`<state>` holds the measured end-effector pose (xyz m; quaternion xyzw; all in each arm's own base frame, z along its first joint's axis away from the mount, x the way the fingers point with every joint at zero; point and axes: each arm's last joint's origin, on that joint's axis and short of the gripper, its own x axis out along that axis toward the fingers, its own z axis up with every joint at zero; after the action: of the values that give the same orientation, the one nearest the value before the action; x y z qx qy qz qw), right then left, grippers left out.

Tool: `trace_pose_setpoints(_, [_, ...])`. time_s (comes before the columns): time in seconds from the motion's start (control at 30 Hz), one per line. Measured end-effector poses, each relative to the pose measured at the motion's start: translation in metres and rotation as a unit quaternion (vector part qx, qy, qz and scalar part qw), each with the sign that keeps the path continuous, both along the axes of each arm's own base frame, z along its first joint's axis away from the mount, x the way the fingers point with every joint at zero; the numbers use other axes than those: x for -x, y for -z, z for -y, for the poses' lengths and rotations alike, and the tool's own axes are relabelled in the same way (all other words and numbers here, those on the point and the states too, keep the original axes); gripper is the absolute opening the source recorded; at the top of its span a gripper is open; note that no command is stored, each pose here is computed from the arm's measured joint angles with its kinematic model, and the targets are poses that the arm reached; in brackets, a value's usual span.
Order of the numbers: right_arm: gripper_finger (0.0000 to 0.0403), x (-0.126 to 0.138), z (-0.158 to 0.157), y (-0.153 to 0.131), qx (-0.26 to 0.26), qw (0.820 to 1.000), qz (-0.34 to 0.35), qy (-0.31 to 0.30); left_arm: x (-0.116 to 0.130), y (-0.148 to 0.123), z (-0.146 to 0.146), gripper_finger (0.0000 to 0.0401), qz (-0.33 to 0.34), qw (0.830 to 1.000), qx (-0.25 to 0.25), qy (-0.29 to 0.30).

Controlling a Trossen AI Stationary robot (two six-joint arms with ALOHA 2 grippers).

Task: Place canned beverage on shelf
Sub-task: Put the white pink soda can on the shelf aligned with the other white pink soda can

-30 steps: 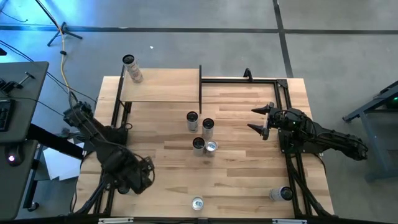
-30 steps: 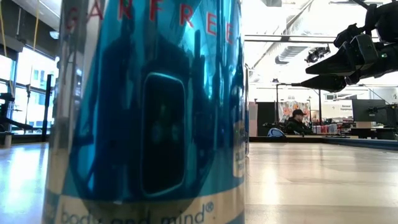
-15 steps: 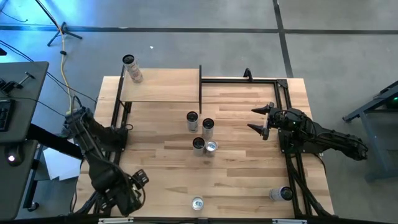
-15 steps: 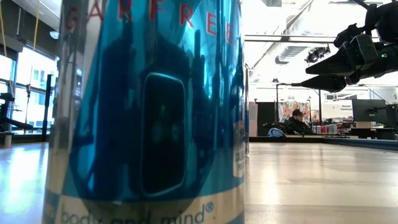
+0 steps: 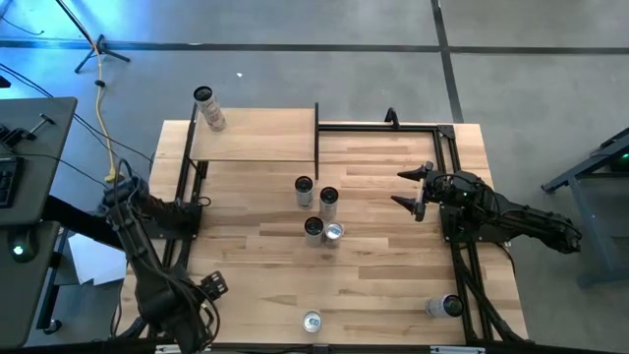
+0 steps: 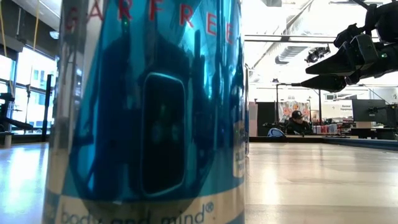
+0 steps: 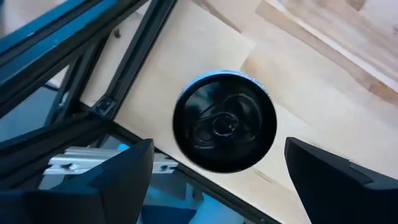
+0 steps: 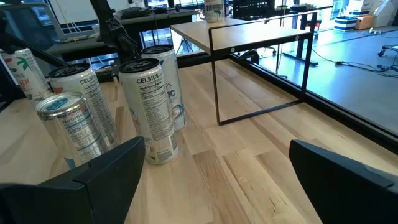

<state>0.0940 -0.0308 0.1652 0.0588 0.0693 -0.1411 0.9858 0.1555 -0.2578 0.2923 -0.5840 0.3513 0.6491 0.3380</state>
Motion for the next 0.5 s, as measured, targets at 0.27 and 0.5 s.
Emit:
trace_pose_setpoints(0.27, [0.0387, 0.0, 0.0, 0.0, 0.0, 1.0, 0.0, 0.0, -0.001, 0.008, 0.003, 0.033, -0.006, 1.0, -0.028, 0.003])
trace_pose_setpoints(0.5, [0.0387, 0.0, 0.0, 0.0, 0.0, 1.0, 0.0, 0.0, -0.004, 0.021, 0.007, 0.033, -0.027, 0.998, -0.062, 0.003])
